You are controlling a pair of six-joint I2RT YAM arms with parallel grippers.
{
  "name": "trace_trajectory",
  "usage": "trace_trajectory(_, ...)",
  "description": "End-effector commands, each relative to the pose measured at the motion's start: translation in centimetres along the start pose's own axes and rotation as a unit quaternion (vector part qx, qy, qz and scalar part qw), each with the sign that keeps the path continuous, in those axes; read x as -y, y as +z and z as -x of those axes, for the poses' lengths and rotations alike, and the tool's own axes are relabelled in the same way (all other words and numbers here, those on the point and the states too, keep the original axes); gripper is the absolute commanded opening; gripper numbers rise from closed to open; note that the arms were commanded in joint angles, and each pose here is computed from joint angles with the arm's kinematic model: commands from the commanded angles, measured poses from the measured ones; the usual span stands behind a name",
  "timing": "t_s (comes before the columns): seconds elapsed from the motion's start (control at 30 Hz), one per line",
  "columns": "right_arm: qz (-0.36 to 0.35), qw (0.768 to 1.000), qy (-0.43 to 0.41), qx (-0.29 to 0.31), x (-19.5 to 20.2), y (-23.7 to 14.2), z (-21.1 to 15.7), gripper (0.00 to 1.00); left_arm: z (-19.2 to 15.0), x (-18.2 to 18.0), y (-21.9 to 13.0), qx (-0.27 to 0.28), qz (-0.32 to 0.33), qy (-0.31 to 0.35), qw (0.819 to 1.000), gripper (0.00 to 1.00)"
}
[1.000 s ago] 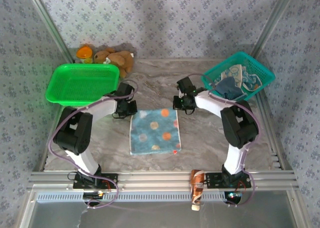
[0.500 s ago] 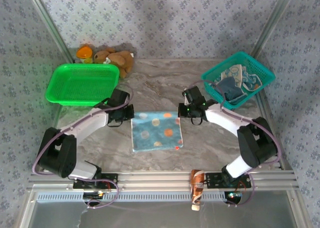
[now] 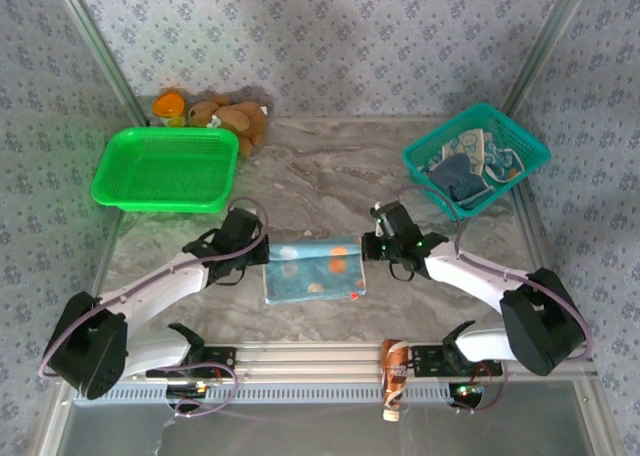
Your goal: Fold and stack the towels
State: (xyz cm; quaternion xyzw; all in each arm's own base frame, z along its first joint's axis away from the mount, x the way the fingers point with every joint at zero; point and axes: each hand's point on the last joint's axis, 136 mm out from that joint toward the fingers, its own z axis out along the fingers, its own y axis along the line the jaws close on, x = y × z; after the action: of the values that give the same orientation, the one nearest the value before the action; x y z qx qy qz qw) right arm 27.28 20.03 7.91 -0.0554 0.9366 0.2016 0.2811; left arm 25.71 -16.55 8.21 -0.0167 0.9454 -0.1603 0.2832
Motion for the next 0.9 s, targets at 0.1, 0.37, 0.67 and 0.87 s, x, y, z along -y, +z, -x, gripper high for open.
trace_trajectory(0.1,-0.002,1.000,0.005,0.016,0.2,-0.6,-1.0,0.23,-0.5,0.5,-1.4,0.038,-0.012,-0.011,0.999,0.31)
trace_trajectory(0.37,-0.005,1.000,0.025,0.003,-0.3,-2.2,-1.2,0.58,-0.7,0.5,-4.8,0.042,-0.026,-0.060,0.997,0.63)
trace_trajectory(0.67,-0.011,0.998,0.028,-0.057,-1.2,-0.2,-1.4,0.40,-3.6,-0.3,-2.6,-0.059,0.018,-0.114,0.992,0.45)
trace_trajectory(0.87,-0.015,0.994,0.021,-0.105,-0.8,1.4,-2.3,0.35,-4.5,-0.4,-0.9,-0.086,0.026,-0.126,0.988,0.39)
